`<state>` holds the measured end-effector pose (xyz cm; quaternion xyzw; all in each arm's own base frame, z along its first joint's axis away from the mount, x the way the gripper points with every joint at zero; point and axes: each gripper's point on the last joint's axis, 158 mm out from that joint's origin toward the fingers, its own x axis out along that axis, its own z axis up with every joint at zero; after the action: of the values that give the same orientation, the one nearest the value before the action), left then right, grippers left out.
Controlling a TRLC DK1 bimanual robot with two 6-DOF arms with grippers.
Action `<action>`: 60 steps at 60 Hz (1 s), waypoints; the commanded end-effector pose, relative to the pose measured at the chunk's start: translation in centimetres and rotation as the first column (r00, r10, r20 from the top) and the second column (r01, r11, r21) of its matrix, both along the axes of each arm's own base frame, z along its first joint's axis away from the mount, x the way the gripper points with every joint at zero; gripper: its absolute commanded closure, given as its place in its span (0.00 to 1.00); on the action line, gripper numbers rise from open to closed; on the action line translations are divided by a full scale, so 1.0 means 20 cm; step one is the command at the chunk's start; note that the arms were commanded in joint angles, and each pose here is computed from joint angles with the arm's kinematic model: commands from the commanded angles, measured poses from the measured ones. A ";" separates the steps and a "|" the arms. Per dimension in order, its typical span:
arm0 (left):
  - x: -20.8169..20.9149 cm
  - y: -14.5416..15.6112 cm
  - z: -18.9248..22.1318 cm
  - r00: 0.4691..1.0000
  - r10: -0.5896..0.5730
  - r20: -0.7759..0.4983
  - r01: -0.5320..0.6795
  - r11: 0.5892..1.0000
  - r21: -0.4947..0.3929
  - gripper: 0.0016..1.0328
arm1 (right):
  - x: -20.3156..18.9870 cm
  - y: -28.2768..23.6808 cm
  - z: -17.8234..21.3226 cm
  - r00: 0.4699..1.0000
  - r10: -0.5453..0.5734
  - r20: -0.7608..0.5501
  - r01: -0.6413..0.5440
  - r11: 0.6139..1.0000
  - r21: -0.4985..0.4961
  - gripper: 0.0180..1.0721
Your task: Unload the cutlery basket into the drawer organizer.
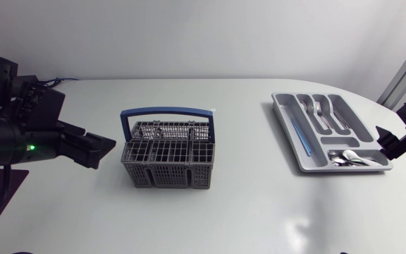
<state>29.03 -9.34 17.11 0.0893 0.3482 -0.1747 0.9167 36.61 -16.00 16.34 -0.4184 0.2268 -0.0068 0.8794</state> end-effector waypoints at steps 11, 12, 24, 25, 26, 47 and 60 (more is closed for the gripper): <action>-0.05 0.11 -0.06 1.000 0.023 0.009 -0.023 0.999 0.048 0.04 | -0.12 0.24 0.16 0.987 -0.035 0.157 0.000 0.975 0.221 0.04; -0.05 0.12 -0.06 1.000 0.028 0.013 -0.029 0.998 0.050 0.04 | -0.13 0.25 0.18 0.985 -0.036 0.167 -0.003 0.974 0.225 0.04; -0.08 0.17 -0.07 0.998 0.051 0.032 -0.053 0.997 0.056 0.04 | -0.23 0.40 0.28 0.961 -0.056 0.272 -0.025 0.958 0.286 0.04; -0.08 0.18 -0.07 0.998 0.052 0.034 -0.053 0.997 0.056 0.04 | -0.23 0.41 0.28 0.959 -0.057 0.277 -0.025 0.958 0.285 0.04; -0.09 0.18 -0.07 0.998 0.054 0.033 -0.055 0.997 0.058 0.04 | -0.24 0.42 0.28 0.958 -0.063 0.280 -0.021 0.958 0.286 0.04; -0.11 0.28 -0.15 0.994 0.091 0.062 -0.096 0.992 0.086 0.04 | -0.39 0.52 0.31 0.914 -0.116 0.389 -0.012 0.950 0.312 0.04; -0.11 0.33 -0.20 0.988 0.123 0.091 -0.131 0.988 0.084 0.04 | -0.48 0.56 0.30 0.892 -0.136 0.432 -0.031 0.933 0.358 0.04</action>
<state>27.09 -3.28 14.06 0.1038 0.3204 -0.1003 0.9362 27.42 -5.00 23.78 -0.2579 0.0211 -0.0898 0.9617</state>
